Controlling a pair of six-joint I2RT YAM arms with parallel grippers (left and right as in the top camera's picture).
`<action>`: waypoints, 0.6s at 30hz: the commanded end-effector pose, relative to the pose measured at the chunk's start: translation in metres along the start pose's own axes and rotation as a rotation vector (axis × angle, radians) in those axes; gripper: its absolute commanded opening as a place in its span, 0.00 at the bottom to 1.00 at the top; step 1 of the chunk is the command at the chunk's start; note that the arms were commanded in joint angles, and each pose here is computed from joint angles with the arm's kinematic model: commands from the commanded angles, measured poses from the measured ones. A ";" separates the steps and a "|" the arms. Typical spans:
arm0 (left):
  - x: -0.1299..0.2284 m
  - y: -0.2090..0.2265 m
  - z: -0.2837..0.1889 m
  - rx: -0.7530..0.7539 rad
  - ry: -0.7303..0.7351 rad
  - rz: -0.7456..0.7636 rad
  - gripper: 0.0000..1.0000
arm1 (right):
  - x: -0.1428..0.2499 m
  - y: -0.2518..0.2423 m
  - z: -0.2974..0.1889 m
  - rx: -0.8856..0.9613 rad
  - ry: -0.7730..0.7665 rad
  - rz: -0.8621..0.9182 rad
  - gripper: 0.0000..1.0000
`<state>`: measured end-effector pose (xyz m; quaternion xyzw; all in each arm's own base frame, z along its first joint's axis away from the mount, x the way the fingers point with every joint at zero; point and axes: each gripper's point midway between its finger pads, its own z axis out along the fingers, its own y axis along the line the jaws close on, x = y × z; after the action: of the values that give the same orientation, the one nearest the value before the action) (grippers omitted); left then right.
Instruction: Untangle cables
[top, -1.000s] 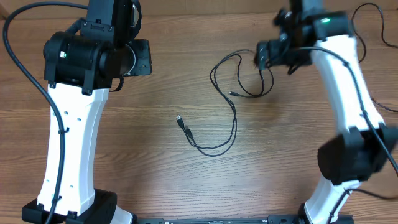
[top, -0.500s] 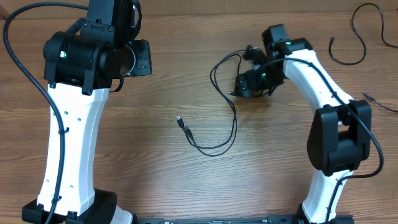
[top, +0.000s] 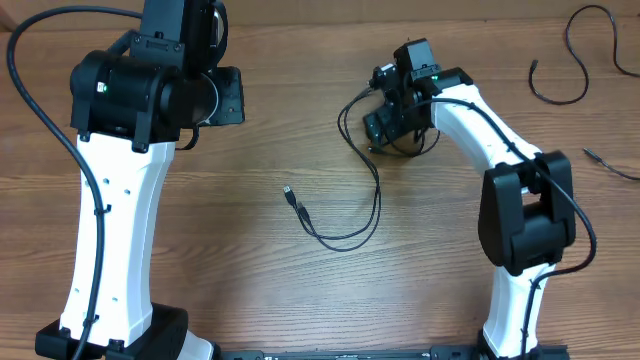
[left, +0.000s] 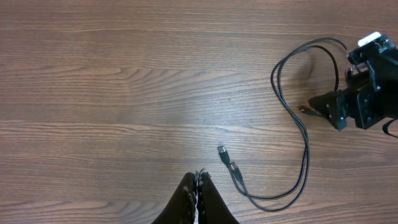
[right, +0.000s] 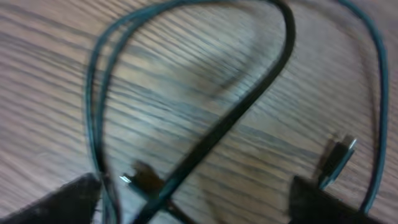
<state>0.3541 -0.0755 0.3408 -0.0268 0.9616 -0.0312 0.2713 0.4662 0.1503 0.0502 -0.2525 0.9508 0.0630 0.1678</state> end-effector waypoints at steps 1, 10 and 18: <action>0.000 -0.004 -0.003 0.015 -0.007 -0.006 0.04 | 0.013 -0.004 0.015 0.001 0.052 0.027 0.46; 0.000 -0.004 -0.003 0.016 -0.006 -0.006 0.04 | -0.027 -0.008 -0.054 0.030 -0.015 0.076 0.04; 0.000 -0.005 -0.004 0.022 -0.006 -0.006 0.04 | -0.121 -0.010 -0.299 0.177 -0.508 0.078 0.04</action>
<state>0.3539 -0.0766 0.3407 -0.0259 0.9618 -0.0344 0.2704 0.5015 0.1459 0.2277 -0.1980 0.9419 0.0462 0.2675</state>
